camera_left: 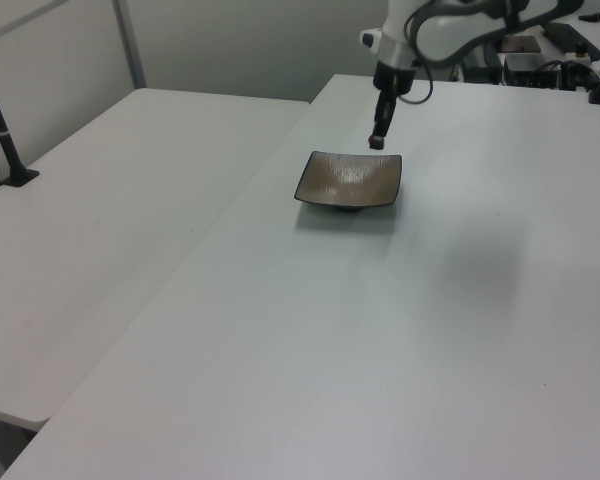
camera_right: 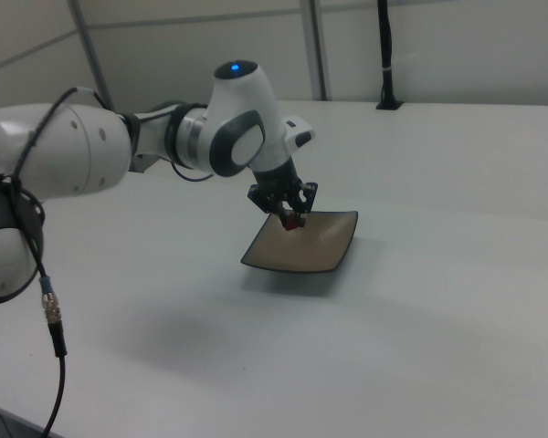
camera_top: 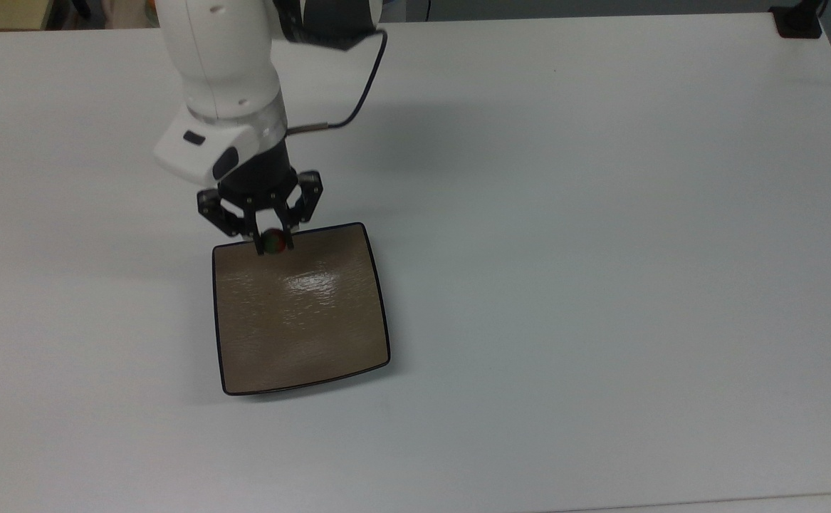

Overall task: Strawberries on a ceramic plate
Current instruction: 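Carry the held strawberry over the brown square plate and lower it, then open the gripper to release the strawberry onto the plate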

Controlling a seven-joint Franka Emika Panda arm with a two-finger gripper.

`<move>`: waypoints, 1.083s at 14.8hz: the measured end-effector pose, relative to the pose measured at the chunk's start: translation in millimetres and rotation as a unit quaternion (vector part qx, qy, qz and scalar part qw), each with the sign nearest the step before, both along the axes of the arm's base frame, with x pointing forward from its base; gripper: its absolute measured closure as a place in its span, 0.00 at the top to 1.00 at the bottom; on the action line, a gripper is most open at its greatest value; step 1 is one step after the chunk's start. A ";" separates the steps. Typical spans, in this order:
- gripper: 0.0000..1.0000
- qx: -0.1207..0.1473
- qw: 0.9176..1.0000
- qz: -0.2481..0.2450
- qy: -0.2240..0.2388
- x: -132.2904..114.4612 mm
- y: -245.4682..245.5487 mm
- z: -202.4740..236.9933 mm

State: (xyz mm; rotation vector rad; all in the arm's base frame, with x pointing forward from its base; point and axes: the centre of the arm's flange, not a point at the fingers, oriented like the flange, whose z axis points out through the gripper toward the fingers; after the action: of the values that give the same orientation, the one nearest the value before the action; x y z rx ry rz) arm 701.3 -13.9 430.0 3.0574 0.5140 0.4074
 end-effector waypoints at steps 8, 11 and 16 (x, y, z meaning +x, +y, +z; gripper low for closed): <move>0.33 0.008 0.999 -0.007 -0.049 26.5 17.8 -69.9; 0.44 0.008 0.998 -0.004 -0.059 29.2 24.2 -75.9; 0.95 0.009 0.998 0.001 -0.067 30.1 30.7 -61.2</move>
State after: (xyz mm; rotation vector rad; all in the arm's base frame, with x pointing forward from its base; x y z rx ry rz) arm 731.4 16.8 368.8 3.0179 0.5094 0.6161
